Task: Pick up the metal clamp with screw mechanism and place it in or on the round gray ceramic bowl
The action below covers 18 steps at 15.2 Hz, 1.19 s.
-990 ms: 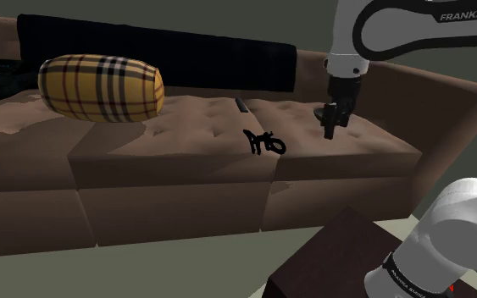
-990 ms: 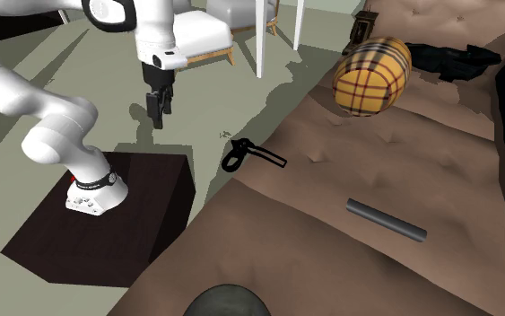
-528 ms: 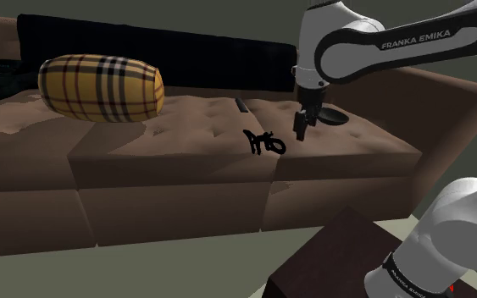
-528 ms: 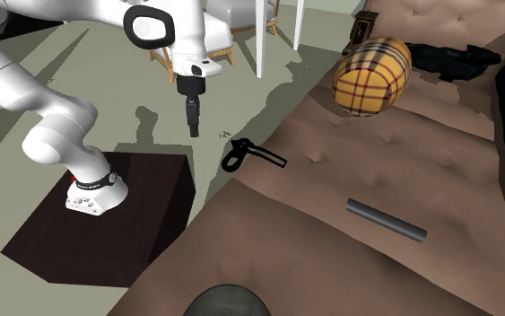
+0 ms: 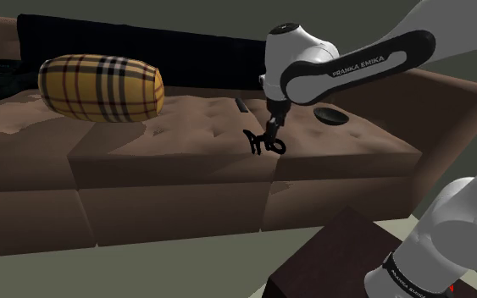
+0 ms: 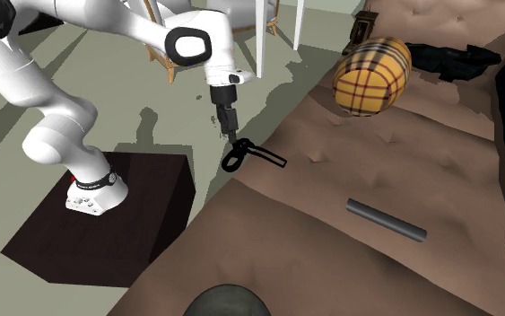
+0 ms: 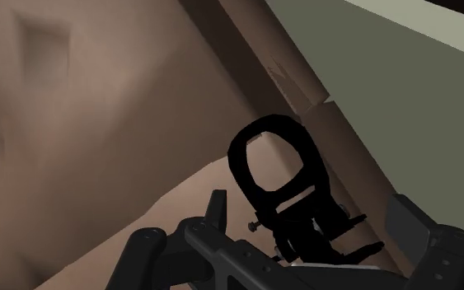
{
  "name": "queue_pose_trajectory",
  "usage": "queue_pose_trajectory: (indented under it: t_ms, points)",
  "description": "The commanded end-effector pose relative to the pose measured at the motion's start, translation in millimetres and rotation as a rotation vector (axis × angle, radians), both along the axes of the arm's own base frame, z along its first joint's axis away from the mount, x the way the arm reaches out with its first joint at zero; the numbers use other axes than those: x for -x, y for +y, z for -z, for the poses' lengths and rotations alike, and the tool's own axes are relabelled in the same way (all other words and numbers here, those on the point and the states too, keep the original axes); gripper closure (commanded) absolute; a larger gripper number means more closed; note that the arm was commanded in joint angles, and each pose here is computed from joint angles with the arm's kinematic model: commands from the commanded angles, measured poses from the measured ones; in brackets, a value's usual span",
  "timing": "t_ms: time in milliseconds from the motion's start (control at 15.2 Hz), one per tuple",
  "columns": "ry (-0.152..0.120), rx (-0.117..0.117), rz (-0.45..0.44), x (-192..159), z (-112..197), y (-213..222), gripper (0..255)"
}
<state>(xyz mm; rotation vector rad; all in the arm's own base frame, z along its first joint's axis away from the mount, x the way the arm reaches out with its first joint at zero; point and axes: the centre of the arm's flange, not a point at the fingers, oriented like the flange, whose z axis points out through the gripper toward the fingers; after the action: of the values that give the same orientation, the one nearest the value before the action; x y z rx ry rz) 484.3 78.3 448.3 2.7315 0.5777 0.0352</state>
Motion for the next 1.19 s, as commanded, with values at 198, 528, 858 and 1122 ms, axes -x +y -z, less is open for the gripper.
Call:
queue_pose_trajectory:
  t_ms: [198, 528, 858, 1122]
  points:
    - [-0.013, 0.016, -0.038, -13.0, 25.7, 3.1, 0]
    - [-0.013, 0.016, -0.038, -15.9, 48.3, -5.1, 0]
    - [-0.013, 0.016, -0.038, -15.9, 48.3, -5.1, 0]
    - [-0.013, 0.016, -0.038, -15.9, 48.2, -5.1, 255]
